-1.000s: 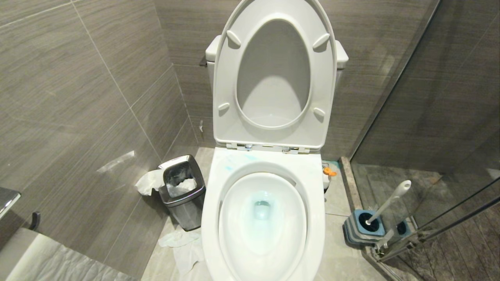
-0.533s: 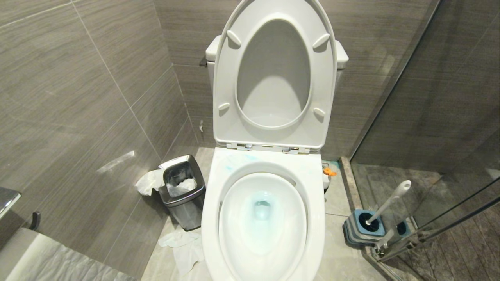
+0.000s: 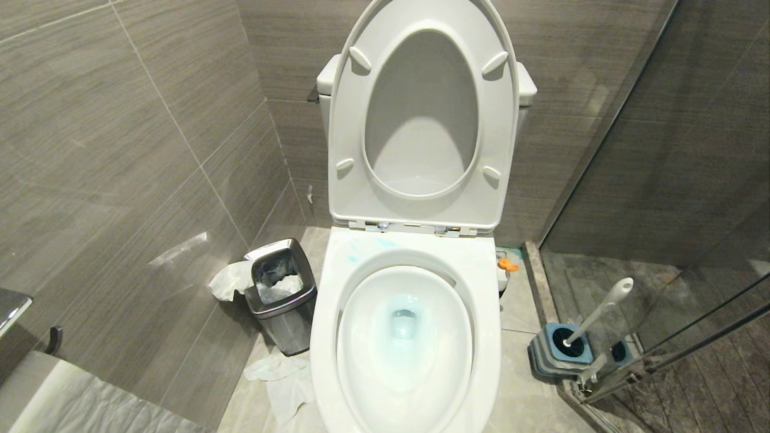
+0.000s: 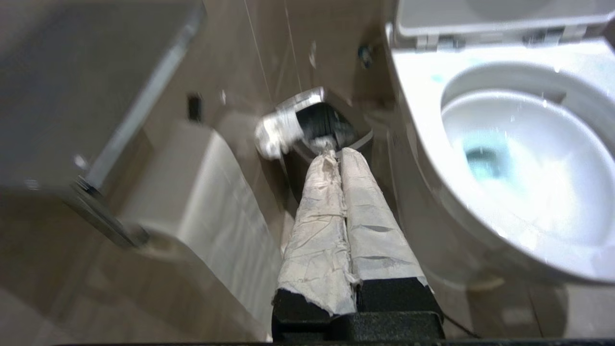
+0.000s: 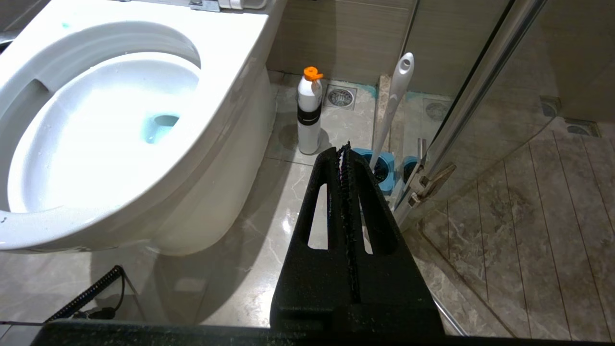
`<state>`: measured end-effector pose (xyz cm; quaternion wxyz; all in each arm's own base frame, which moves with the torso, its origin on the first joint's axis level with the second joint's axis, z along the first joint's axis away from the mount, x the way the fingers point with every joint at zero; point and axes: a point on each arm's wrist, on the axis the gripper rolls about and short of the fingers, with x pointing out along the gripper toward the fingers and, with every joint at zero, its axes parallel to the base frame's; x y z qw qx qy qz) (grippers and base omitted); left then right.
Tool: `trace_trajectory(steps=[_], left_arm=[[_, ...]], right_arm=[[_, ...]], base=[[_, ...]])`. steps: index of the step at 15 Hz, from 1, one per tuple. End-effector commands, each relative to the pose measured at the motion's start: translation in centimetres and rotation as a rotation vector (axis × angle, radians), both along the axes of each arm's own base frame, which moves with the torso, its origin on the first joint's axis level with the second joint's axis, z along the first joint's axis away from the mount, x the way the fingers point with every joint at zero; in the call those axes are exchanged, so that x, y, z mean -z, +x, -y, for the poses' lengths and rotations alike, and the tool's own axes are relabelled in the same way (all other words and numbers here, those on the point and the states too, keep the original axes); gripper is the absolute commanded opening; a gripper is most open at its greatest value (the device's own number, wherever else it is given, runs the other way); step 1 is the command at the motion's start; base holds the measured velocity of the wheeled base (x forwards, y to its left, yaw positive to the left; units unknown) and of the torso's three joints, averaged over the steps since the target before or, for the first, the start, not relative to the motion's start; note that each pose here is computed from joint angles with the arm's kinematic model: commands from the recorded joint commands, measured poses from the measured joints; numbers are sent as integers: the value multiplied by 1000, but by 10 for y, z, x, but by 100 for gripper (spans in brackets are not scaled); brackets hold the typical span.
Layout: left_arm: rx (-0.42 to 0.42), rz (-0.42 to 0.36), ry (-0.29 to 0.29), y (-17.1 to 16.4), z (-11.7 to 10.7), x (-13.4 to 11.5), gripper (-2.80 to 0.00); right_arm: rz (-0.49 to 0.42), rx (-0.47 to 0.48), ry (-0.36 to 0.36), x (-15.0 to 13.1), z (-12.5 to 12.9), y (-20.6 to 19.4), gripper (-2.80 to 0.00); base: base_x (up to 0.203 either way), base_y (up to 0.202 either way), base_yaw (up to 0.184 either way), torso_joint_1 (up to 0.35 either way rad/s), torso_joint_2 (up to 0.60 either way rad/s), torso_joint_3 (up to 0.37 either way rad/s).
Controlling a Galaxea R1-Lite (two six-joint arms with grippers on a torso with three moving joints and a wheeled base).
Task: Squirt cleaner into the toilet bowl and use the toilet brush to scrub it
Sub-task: Flush the toilet
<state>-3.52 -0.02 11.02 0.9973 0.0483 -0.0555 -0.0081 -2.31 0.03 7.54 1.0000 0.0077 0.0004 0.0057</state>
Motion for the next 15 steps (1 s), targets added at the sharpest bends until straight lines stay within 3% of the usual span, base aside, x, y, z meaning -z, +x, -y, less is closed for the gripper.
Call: trace_trajectory(steps=[1,10,15], left_arm=[[0,51,10,-6,0,-26,-280],[10,144,72,26,1,-171,-280],[120,114,105,64,3,-210,-280]], right_arm=[[-3,-1,0,0,0,0,-280],[-2,-1,0,0,0,0,-280],[-2,-1,0,0,0,0,-280]], base=[[0,0,0,0,0,0],[0,0,0,0,0,0],[0,0,0,0,0,0]])
